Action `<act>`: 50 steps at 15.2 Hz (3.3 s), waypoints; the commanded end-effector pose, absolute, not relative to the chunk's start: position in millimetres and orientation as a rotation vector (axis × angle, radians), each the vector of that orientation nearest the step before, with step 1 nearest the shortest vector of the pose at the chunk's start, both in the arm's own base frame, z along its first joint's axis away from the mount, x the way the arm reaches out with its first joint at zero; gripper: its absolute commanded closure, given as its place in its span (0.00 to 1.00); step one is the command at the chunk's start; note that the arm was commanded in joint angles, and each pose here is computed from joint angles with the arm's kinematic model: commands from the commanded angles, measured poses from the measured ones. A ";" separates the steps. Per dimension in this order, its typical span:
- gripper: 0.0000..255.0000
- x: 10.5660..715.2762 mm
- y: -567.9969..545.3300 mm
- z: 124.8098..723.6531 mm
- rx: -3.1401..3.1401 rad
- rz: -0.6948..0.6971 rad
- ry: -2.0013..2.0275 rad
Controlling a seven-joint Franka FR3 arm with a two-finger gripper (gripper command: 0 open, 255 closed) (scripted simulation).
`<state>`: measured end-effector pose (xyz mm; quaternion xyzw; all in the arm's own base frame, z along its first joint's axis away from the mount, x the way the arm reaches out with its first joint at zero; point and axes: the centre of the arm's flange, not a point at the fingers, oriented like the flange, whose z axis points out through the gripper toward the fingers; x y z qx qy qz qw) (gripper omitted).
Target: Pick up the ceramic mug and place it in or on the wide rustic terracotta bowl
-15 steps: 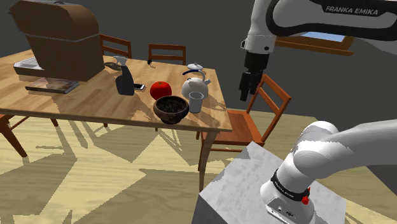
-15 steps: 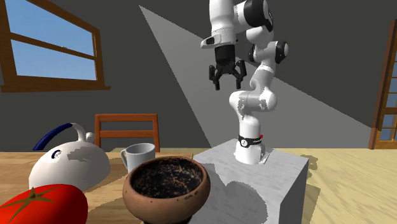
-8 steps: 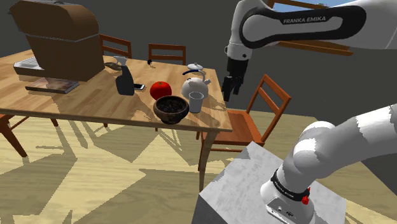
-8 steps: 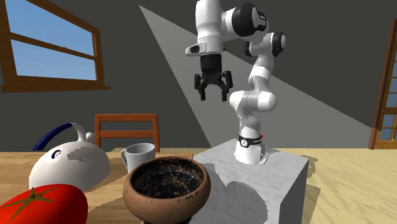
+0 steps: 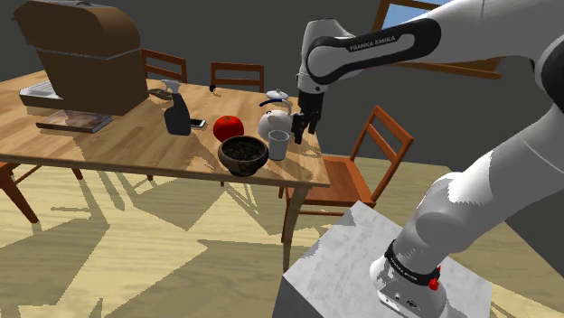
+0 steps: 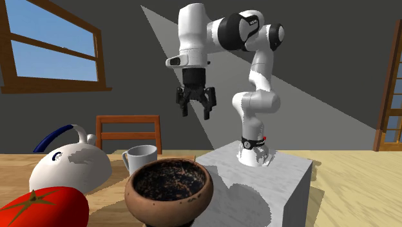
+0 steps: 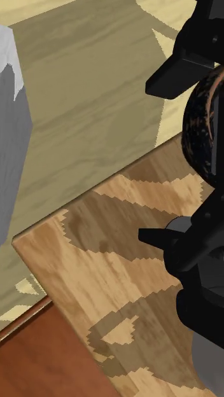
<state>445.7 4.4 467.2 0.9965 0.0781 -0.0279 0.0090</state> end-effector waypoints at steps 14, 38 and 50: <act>0.00 592.1 -7.7 394.8 3.046 0.014 0.321; 1.00 592.7 -10.4 360.2 3.046 0.014 0.321; 1.00 592.7 -10.4 423.5 3.046 0.014 0.321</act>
